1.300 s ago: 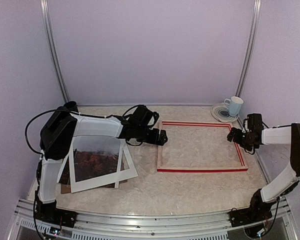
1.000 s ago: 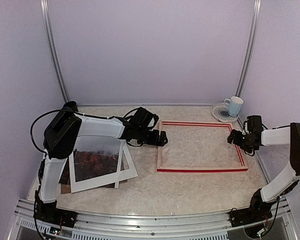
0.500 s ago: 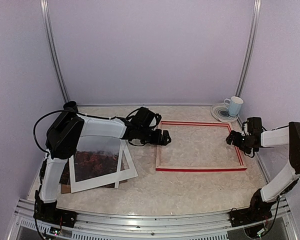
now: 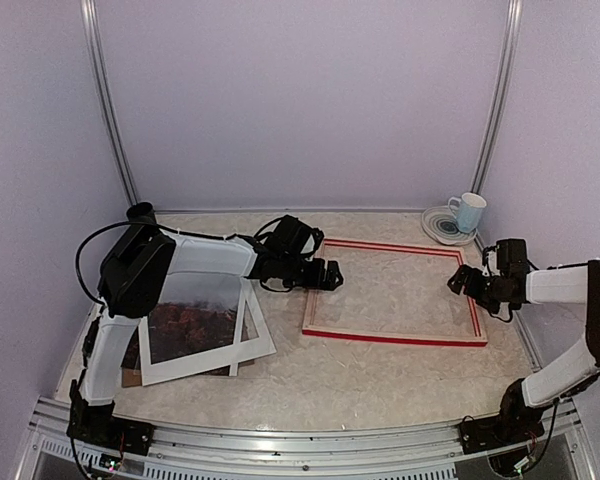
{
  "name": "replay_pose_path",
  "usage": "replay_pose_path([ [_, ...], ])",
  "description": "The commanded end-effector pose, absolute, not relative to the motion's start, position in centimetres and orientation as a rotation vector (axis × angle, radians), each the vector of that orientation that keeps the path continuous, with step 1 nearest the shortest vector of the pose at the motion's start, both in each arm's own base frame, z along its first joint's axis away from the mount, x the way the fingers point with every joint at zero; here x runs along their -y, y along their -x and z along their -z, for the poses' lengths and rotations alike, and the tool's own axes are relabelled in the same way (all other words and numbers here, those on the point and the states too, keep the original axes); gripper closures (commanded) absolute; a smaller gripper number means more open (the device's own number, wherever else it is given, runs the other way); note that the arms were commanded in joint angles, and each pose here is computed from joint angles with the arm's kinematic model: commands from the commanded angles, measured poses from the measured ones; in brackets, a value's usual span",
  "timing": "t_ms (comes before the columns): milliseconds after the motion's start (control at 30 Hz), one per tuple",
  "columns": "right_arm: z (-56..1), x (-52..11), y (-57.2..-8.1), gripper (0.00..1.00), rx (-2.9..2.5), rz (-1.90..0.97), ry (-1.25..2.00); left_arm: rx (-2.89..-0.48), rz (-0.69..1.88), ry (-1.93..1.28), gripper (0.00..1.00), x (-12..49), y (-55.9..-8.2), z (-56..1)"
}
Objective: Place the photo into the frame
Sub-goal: Rotate the frame body at the center of the board.
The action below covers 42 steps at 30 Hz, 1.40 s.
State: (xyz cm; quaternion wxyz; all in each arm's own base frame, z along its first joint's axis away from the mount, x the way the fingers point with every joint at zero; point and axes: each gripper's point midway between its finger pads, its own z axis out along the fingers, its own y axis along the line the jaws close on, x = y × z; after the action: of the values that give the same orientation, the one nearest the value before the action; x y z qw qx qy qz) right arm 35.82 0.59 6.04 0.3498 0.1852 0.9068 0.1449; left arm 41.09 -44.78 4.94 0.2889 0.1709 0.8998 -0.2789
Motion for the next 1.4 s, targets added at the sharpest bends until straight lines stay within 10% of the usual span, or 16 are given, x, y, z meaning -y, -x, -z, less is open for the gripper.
replay_pose_path([
  [0, -6.3, -3.0, -34.4, 0.01, -2.383, -0.462, -0.447, -2.369, 0.77, -0.455, 0.01, 45.6, -42.1, -5.8],
  [1367, -4.7, 0.9, -37.5, 0.01, -2.383, -0.263, -0.561, -2.383, 0.651, -0.443, 0.01, 44.7, -42.9, -4.1],
])
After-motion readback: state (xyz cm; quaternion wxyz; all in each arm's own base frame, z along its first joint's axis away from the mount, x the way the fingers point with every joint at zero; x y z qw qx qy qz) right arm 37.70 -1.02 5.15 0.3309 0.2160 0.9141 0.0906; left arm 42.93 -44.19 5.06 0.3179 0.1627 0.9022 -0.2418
